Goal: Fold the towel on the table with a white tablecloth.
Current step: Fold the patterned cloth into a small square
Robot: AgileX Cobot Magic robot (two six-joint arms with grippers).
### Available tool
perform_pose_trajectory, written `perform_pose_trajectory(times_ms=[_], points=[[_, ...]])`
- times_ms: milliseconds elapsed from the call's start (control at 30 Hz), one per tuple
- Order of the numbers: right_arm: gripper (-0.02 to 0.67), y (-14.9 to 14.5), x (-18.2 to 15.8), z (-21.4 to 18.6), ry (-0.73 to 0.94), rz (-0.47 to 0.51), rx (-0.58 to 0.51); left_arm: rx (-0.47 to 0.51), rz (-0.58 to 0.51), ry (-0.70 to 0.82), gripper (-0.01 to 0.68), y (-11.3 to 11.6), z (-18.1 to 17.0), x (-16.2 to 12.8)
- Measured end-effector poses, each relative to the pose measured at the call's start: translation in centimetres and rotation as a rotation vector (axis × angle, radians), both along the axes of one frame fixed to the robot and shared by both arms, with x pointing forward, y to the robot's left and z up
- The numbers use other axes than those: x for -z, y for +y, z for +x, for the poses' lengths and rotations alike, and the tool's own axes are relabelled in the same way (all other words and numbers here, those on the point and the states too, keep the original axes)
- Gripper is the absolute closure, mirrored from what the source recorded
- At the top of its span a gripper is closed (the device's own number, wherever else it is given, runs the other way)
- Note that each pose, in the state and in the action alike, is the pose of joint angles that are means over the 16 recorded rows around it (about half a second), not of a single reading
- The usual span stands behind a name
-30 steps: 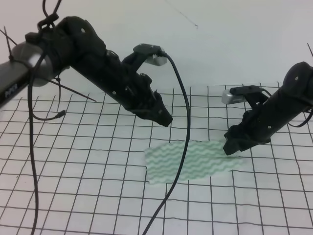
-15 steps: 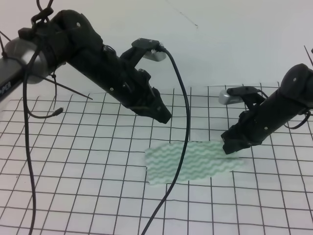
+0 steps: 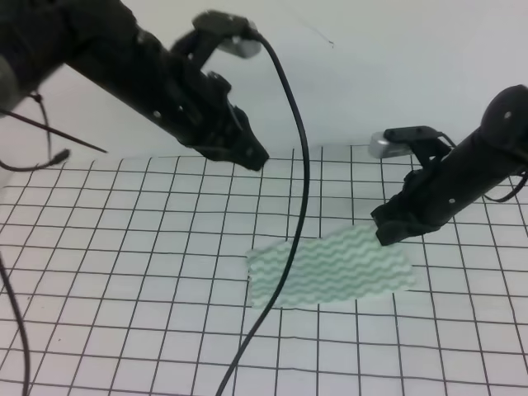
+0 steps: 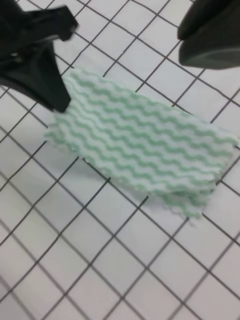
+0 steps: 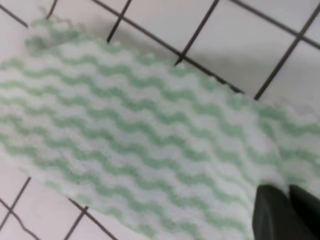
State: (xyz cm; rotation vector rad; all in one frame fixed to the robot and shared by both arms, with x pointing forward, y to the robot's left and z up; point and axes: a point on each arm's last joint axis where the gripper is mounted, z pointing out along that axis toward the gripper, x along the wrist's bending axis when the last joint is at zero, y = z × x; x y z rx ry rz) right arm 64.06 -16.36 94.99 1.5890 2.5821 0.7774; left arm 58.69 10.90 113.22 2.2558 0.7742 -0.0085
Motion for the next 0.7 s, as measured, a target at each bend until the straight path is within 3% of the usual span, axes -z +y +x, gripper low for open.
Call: perform_pose_trajectory(times_ms=[133,533,700], points=[[0.608,0.4,-0.1,-0.1,-0.020,-0.027,-0.001,-0.019,0.007,-0.063,0.672,0.9,-1.6,-2.5],[0.322,0.6,0.2,-0.3,-0.007,-0.087,0.029,-0.041,-0.005,-0.186,0.672,3.3,-6.4,-7.9],[0.268,0.4,0.5,-0.7,0.050,-0.103,0.052,-0.052,-0.016,-0.213,0.672,3.9,-7.8,-9.2]])
